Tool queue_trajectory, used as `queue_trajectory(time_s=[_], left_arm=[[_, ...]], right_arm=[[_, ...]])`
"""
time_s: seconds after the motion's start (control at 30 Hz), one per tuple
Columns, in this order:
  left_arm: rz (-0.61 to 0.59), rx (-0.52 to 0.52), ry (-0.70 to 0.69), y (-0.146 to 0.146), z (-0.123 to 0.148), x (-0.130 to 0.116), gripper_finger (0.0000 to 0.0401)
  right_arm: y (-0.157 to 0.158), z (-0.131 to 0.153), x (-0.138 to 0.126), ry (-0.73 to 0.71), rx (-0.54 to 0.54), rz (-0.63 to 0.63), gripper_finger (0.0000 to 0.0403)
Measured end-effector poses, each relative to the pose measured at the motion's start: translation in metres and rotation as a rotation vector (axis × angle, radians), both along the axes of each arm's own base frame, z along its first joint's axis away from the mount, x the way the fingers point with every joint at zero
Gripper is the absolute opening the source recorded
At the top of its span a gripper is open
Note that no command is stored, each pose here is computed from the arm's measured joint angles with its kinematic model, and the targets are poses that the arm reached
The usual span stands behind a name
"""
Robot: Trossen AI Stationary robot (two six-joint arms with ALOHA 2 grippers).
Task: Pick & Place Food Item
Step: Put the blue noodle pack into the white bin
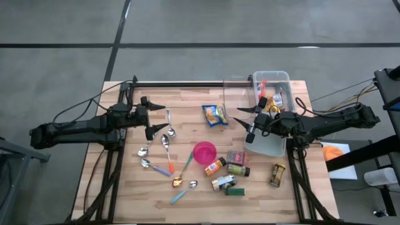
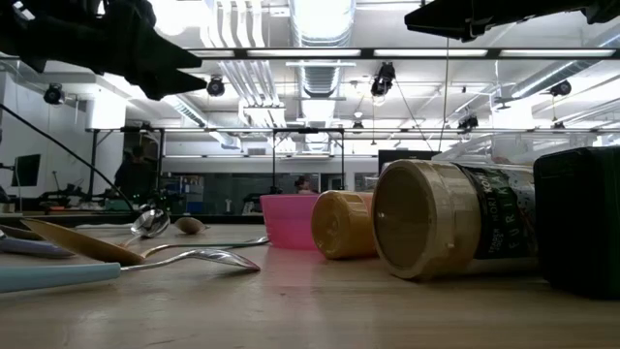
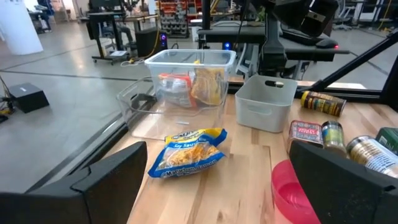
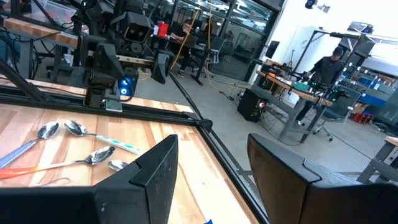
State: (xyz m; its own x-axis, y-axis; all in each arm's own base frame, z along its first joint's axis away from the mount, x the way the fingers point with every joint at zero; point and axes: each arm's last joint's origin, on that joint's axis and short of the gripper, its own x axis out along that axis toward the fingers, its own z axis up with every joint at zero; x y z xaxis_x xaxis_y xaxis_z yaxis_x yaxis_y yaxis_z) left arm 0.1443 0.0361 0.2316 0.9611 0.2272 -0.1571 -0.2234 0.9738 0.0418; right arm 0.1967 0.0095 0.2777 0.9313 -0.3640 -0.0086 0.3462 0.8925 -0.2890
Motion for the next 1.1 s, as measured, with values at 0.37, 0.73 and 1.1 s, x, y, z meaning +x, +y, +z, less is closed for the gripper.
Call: queue_trajectory(time_s=[0.37, 0.73, 1.1], left_arm=[[0.0, 0.0, 0.0, 0.0, 0.0, 0.0, 0.0396], [0.001, -0.003, -0.001, 0.0, 0.0, 0.0, 0.0396], [0.0, -0.004, 0.003, 0.0, 0.0, 0.0, 0.0396]], right_arm=[[0.0, 0.001, 0.0, -0.06, 0.145, -0.001, 0.0192], [0.001, -0.006, 0.007, -0.06, 0.242, 0.013, 0.0192], [0.001, -0.054, 0.057, 0.253, 0.019, -0.011, 0.0192]])
